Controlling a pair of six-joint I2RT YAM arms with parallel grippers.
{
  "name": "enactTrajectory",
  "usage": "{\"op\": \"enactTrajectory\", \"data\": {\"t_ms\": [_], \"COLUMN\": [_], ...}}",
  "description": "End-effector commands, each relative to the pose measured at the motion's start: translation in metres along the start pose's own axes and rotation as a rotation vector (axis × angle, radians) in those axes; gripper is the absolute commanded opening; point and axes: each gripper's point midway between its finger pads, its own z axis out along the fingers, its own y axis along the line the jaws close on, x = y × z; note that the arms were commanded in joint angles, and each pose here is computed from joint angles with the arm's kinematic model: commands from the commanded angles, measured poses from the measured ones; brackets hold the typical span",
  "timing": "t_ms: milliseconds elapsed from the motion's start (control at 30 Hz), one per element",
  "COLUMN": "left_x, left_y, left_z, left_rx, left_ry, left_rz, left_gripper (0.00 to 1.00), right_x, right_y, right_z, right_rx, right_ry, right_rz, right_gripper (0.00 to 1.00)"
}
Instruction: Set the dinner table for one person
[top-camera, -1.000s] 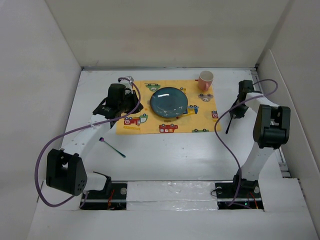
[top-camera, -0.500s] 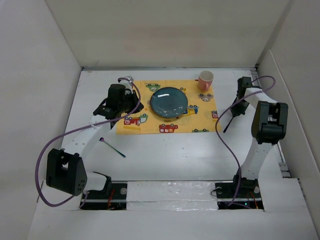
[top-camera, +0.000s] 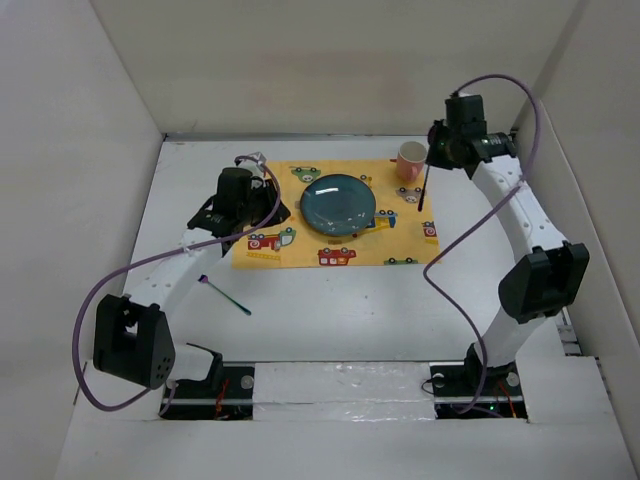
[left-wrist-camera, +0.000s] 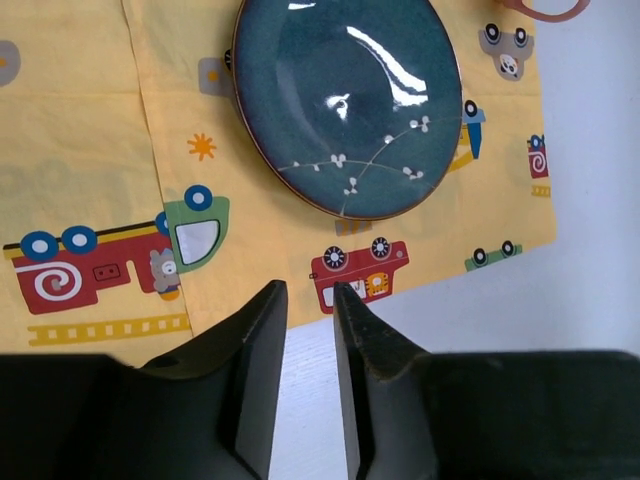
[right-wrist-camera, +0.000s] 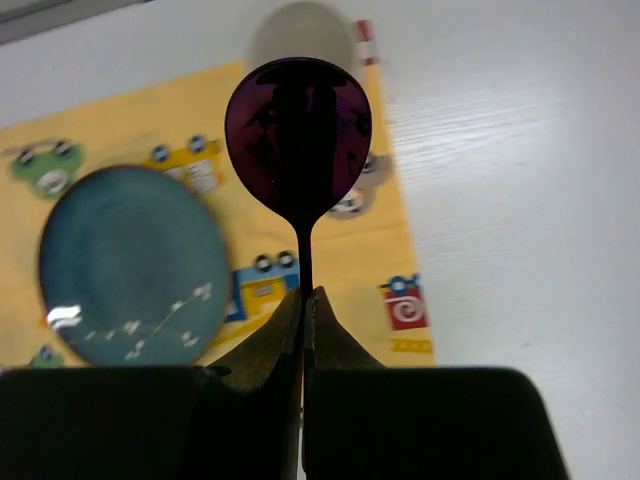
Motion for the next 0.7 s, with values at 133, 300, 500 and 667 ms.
{"op": "enactTrajectory", "data": {"t_ms": [133,300,500,667], "left_x": [-0.029,-0.020,0.000,0.015], "left_y": [-0.004,0.014,0.033,0.054], "left_z": [-0.023,-0.034,-0.054,-0.066], "left_rx": [-0.055,-0.159,-0.231,-0.302], "left_ry": [-0.099,-0.087,-0.067,-0.054], "left_rz": [-0.061,-0.106,-0.150,-0.177], "left_gripper": [0.32,0.32,0.32,0.33], "right_x": [0.057,0.073,0.102,0.123], "right_y": [0.063,0.071,0.069,0.063], "right_z": [0.032,0.071,0.112,0.134], "right_rx": [-0.114,-0.070,-0.013,0.021], "right_ry": [0.190,0.232,0.305,0.352], "right_rz": [-0.179,-0.212,-0.246,-0.256], "right_gripper": [0.00,0.00,0.00,0.00]}}
